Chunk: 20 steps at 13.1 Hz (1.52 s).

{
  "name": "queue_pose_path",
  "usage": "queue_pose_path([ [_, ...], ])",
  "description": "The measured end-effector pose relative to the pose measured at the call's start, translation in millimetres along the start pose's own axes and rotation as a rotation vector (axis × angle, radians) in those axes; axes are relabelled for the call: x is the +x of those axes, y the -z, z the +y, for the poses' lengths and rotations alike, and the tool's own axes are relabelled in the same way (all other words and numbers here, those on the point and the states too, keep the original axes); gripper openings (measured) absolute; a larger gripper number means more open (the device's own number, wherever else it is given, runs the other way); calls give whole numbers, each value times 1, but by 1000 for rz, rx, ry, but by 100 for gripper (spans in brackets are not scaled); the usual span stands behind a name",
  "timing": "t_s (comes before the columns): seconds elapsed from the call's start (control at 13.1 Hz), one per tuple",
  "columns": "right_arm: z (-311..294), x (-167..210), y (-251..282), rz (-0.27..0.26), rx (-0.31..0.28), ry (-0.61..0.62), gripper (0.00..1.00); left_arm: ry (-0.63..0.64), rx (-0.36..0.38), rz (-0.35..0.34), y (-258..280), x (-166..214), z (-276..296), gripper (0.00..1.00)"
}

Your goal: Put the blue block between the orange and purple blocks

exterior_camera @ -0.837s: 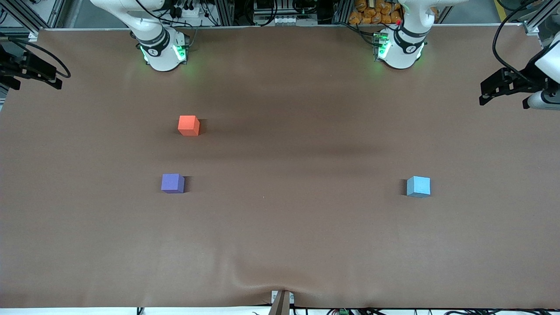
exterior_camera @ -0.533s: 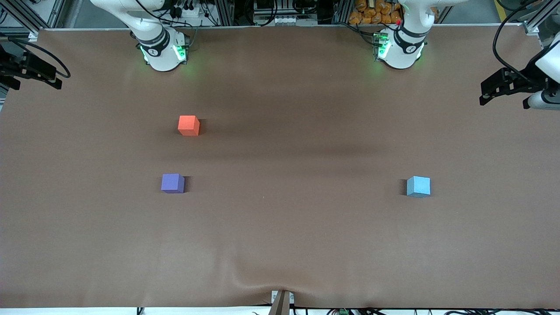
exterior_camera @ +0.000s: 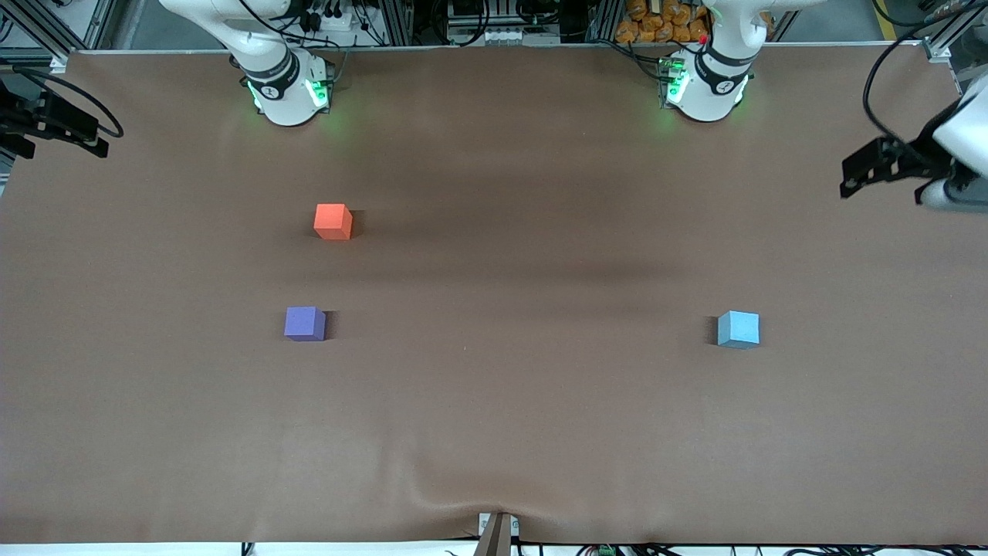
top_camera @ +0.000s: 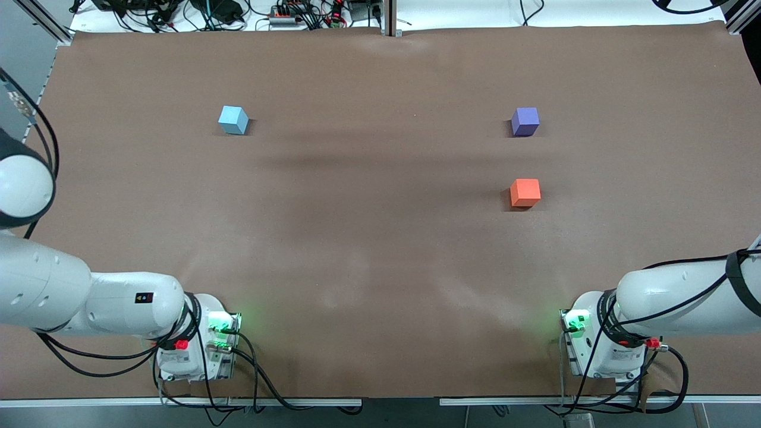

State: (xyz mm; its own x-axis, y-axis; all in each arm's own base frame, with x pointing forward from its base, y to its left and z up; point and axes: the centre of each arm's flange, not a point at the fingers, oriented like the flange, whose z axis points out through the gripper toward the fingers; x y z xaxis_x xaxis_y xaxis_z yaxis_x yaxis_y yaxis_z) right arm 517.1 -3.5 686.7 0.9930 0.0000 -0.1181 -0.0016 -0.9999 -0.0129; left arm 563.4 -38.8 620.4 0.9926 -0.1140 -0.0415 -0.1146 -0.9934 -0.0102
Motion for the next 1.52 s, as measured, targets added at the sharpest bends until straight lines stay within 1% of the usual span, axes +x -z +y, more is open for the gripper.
queue_pose_path([
  [0.23, 1, 0, -1, -3, 0, -1, 100, -2, -13, -59, -75, 42, -3, 100],
  [0.46, 1, 0, -1, -5, 0, -2, 100, -8, -23, -67, -158, 72, -2, 100],
  [0.68, 1, 0, -1, -6, 0, -2, 100, -19, -30, -94, -230, 74, 5, 100],
  [0.91, 1, 0, -1, -6, 0, -2, 100, -20, -18, -130, -289, 57, 5, 100],
  [1.14, 1, 0, -1, -7, 0, -2, 100, -14, 8, -116, -312, 49, 4, 100],
  [1.52, 3, 0, -2, -9, 1, -6, 100, -12, 5, -19, -342, 49, 4, 100],
])
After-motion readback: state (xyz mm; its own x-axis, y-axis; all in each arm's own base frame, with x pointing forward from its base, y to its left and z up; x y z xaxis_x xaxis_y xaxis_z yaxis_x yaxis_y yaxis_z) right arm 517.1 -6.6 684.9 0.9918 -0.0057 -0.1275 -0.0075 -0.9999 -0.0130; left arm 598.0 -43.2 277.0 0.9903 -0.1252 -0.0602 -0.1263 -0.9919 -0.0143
